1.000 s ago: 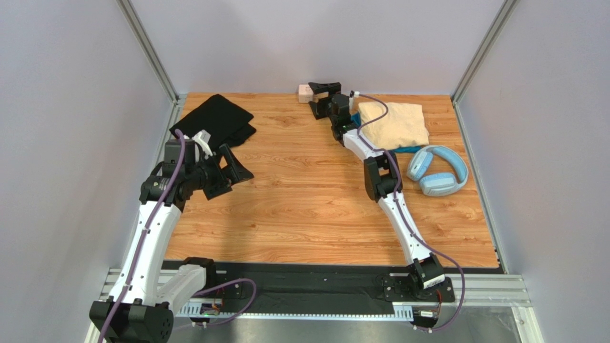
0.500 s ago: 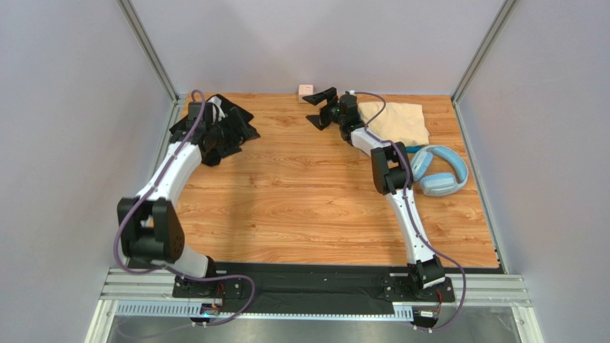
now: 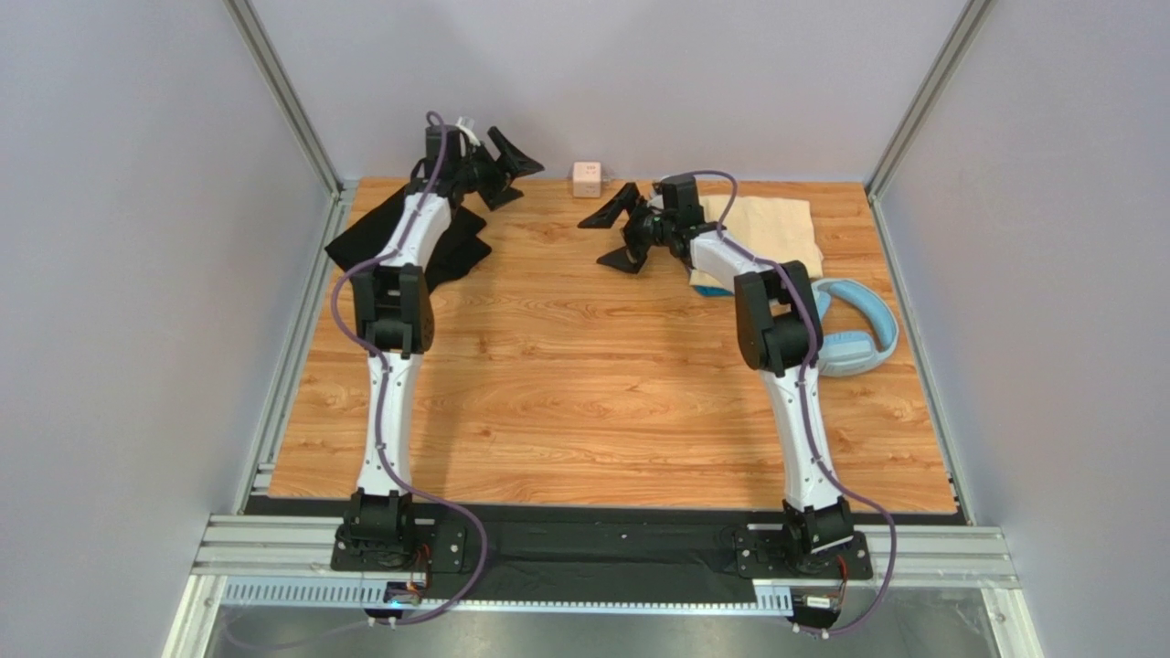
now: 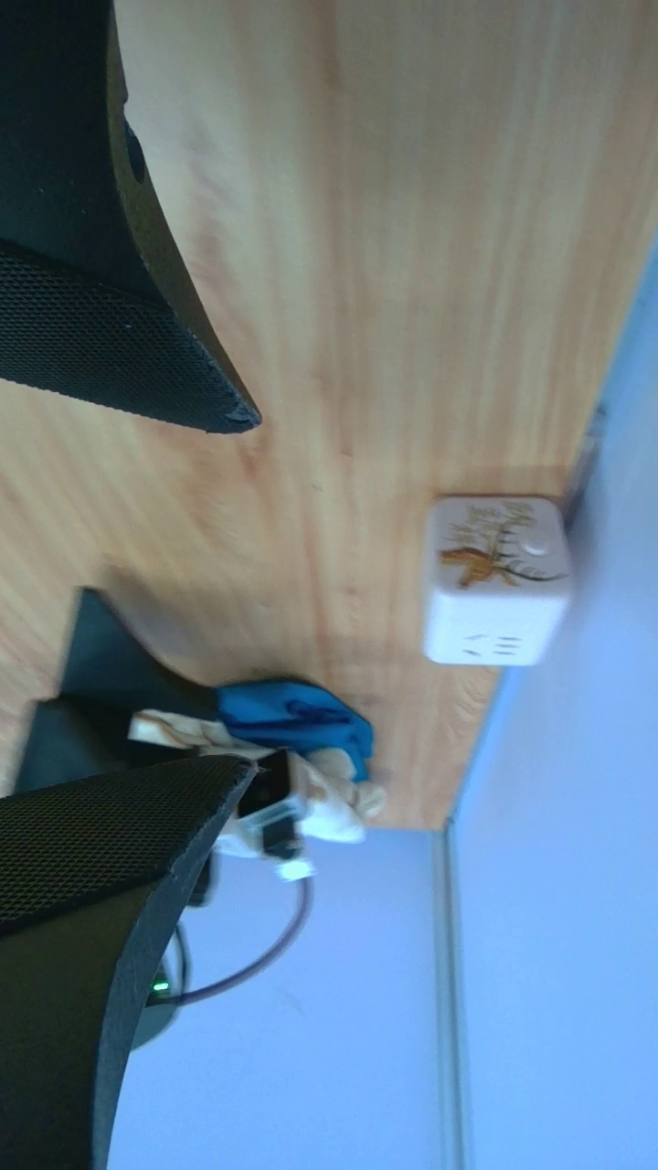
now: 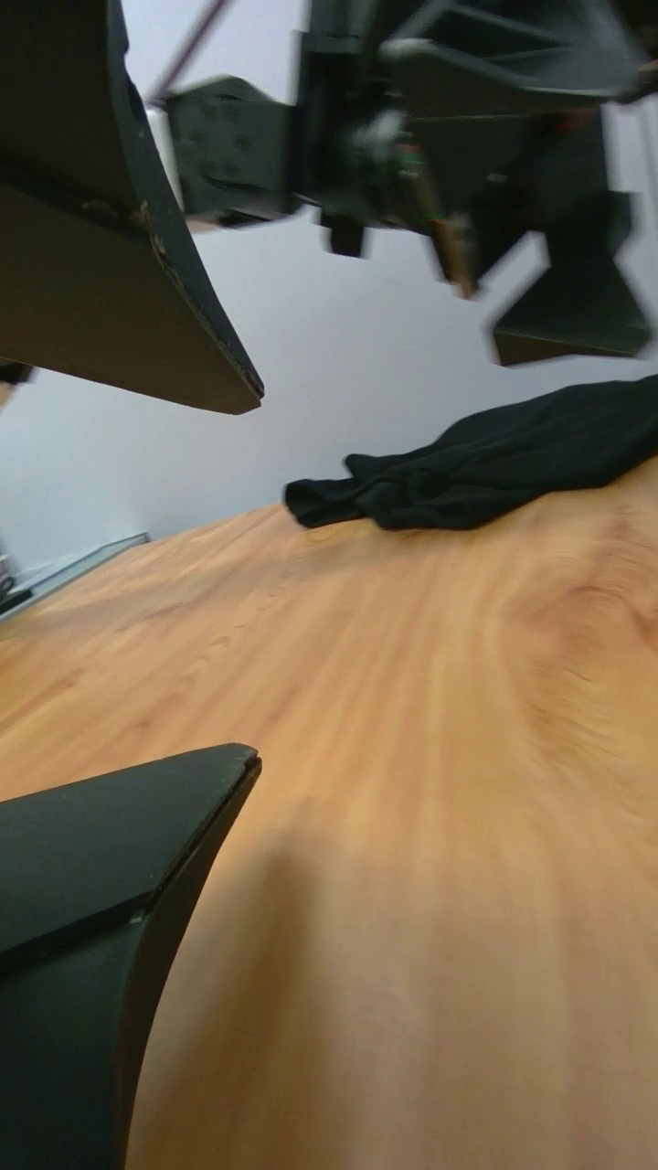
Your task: Fold and stack the t-shirts
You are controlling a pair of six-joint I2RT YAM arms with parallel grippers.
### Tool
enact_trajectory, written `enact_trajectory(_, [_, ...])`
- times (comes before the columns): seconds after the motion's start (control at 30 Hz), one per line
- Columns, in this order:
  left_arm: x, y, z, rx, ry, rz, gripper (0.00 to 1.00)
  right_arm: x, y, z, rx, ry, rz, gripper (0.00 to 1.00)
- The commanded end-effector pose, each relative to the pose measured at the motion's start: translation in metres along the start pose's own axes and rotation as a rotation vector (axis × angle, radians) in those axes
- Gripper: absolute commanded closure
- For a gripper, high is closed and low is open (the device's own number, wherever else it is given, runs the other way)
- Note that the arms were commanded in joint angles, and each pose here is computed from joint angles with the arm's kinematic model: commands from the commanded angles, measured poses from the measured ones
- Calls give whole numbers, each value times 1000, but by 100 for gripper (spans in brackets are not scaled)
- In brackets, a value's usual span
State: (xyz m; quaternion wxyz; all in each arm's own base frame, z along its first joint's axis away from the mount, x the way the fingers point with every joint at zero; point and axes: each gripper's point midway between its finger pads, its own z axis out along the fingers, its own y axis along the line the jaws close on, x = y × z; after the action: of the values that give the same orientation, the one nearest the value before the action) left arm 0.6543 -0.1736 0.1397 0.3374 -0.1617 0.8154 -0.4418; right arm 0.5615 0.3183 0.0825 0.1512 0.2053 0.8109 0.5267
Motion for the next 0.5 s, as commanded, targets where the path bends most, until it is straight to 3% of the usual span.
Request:
enact_trajectory(0.0, [-11, -36, 12, 163, -17, -108, 7, 30, 35, -39, -7, 82, -115, 0])
enact_trajectory(0.1, [-8, -27, 22, 165, -47, -103, 5, 40, 21, -50, 59, 98, -141, 0])
enact_trajectory(0.47, [50, -22, 62, 183, 42, -126, 5, 54, 10, -67, 133, 160, -164, 0])
